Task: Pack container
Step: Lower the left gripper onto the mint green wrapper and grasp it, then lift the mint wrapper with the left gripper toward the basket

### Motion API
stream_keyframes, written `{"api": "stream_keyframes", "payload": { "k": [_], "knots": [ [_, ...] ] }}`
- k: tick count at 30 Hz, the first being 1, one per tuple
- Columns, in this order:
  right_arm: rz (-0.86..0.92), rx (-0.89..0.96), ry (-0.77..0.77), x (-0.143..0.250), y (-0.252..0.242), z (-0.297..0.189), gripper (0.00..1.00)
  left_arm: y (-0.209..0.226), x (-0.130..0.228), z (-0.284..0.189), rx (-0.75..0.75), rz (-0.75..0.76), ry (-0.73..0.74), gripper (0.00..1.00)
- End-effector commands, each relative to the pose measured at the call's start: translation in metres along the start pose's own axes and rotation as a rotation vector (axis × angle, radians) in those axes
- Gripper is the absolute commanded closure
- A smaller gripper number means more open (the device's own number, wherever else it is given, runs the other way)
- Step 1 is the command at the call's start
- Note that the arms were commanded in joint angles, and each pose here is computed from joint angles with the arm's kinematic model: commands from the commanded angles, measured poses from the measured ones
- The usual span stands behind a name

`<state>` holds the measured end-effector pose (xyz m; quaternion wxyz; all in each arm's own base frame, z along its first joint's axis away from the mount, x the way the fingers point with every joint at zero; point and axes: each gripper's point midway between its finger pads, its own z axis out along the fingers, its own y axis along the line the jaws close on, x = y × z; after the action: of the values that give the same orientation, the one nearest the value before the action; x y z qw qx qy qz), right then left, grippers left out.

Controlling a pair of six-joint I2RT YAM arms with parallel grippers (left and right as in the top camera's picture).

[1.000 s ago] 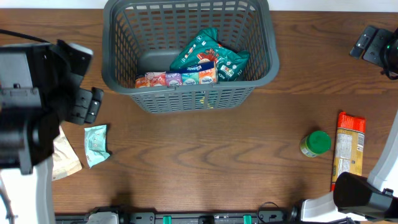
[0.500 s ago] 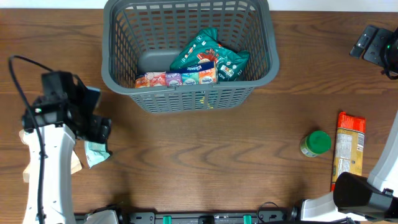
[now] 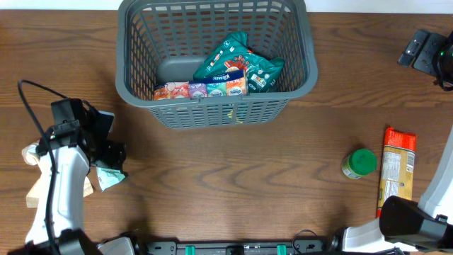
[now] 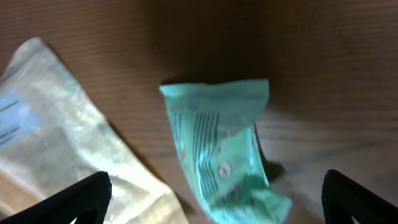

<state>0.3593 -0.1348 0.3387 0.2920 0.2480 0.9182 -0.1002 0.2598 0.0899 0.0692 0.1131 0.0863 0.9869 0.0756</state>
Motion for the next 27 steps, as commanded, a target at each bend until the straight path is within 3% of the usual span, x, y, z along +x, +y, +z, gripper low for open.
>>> {"api": "stream_keyframes", "payload": {
  "k": [1,15,19,27],
  "knots": [
    [-0.009,0.016,-0.012,0.000,-0.006,-0.005,0.01,-0.005,0.003,0.020,0.042,0.014,0.041,0.07],
    [-0.009,0.017,-0.009,0.000,-0.006,-0.005,0.01,-0.018,0.003,0.074,0.139,0.002,0.112,0.11],
    [-0.009,0.017,-0.008,0.001,-0.006,-0.005,0.01,-0.020,0.003,0.075,0.145,-0.037,0.116,0.30],
    [-0.009,0.017,-0.009,0.001,-0.006,-0.005,0.01,-0.018,0.000,0.070,0.136,-0.057,0.099,0.77]
  ]
}}
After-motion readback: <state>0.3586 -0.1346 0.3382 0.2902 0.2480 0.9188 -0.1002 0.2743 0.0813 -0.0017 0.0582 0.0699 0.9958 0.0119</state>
